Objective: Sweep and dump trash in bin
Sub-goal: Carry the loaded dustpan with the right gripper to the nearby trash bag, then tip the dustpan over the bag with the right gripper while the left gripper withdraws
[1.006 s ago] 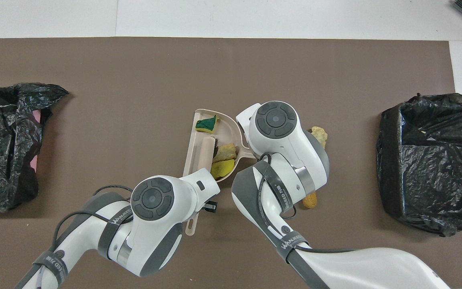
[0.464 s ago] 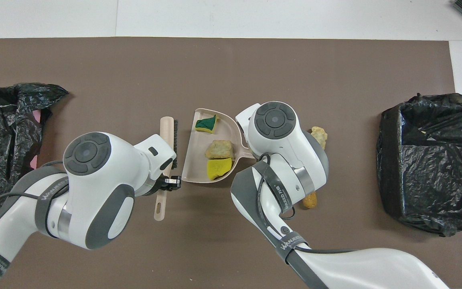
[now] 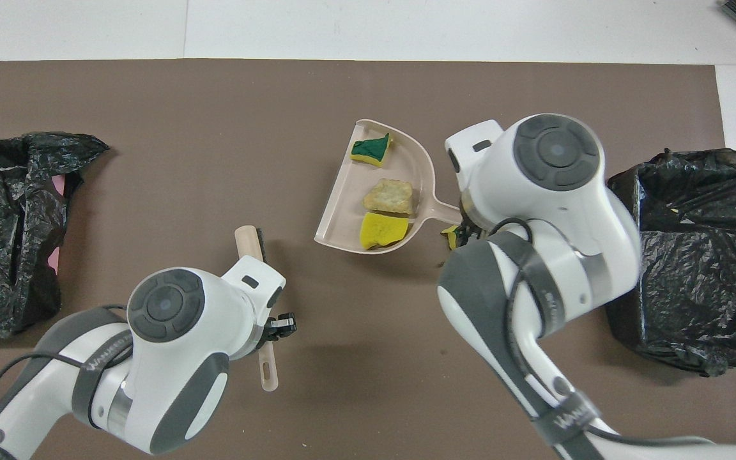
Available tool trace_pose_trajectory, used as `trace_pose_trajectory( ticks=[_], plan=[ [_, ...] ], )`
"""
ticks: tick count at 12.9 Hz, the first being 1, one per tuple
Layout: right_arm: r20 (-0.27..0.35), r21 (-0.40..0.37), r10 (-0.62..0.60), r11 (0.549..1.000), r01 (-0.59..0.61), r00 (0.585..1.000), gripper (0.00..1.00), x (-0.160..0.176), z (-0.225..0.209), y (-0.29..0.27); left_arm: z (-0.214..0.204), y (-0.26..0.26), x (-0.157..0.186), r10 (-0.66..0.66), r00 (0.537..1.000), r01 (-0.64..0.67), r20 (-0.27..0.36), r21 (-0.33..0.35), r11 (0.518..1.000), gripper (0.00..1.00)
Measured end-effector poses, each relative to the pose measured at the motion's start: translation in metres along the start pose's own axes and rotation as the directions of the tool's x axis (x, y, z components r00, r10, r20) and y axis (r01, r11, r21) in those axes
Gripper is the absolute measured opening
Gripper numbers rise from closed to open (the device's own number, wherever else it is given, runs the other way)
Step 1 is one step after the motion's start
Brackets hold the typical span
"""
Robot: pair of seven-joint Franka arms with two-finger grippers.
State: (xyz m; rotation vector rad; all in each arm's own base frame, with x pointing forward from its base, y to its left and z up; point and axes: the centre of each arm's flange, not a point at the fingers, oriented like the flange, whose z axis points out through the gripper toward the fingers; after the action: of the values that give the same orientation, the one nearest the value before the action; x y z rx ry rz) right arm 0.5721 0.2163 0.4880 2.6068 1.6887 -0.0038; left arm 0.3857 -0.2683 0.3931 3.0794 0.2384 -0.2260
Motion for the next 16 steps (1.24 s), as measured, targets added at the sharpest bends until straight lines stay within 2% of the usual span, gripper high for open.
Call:
trace_pose_trajectory(
  ticks=[2, 5, 9, 11, 12, 14, 16],
  plan=[
    [0.005, 0.003, 0.049, 0.999, -0.049, 0.999, 0.32, -0.061, -0.047, 0.018, 0.012, 0.010, -0.038, -0.011, 1.000, 0.011, -0.027, 0.007, 1.000, 0.26],
    [0.028, 0.029, 0.117, 0.993, -0.117, 0.993, 0.32, -0.176, -0.087, 0.053, 0.031, 0.043, -0.097, 0.027, 0.998, -0.027, -0.055, 0.006, 1.000, 0.26],
    [0.048, 0.059, 0.128, 0.990, -0.130, 0.991, 0.32, -0.336, -0.085, 0.099, 0.066, 0.066, -0.157, 0.043, 0.997, -0.042, -0.065, 0.014, 0.999, 0.26],
    [0.134, 0.041, 0.122, 0.991, -0.128, 0.983, 0.32, -0.400, -0.085, 0.107, 0.073, 0.066, -0.164, 0.037, 0.997, -0.036, -0.063, 0.020, 0.999, 0.26],
    [0.183, 0.035, 0.105, 0.993, -0.114, 0.977, 0.32, -0.422, -0.086, 0.108, 0.073, 0.065, -0.162, 0.031, 0.998, -0.029, -0.062, 0.019, 0.999, 0.32],
    [0.252, 0.019, 0.044, 0.999, -0.051, 0.967, 0.32, -0.463, -0.087, 0.106, 0.073, 0.063, -0.153, 0.008, 0.998, -0.007, -0.059, 0.016, 1.000, 0.56],
    [0.330, 0.041, -0.036, 0.999, 0.024, 0.943, 0.32, -0.487, -0.076, 0.095, 0.064, 0.058, -0.125, -0.055, 0.996, 0.055, -0.064, -0.004, 0.999, 0.82]
  ],
)
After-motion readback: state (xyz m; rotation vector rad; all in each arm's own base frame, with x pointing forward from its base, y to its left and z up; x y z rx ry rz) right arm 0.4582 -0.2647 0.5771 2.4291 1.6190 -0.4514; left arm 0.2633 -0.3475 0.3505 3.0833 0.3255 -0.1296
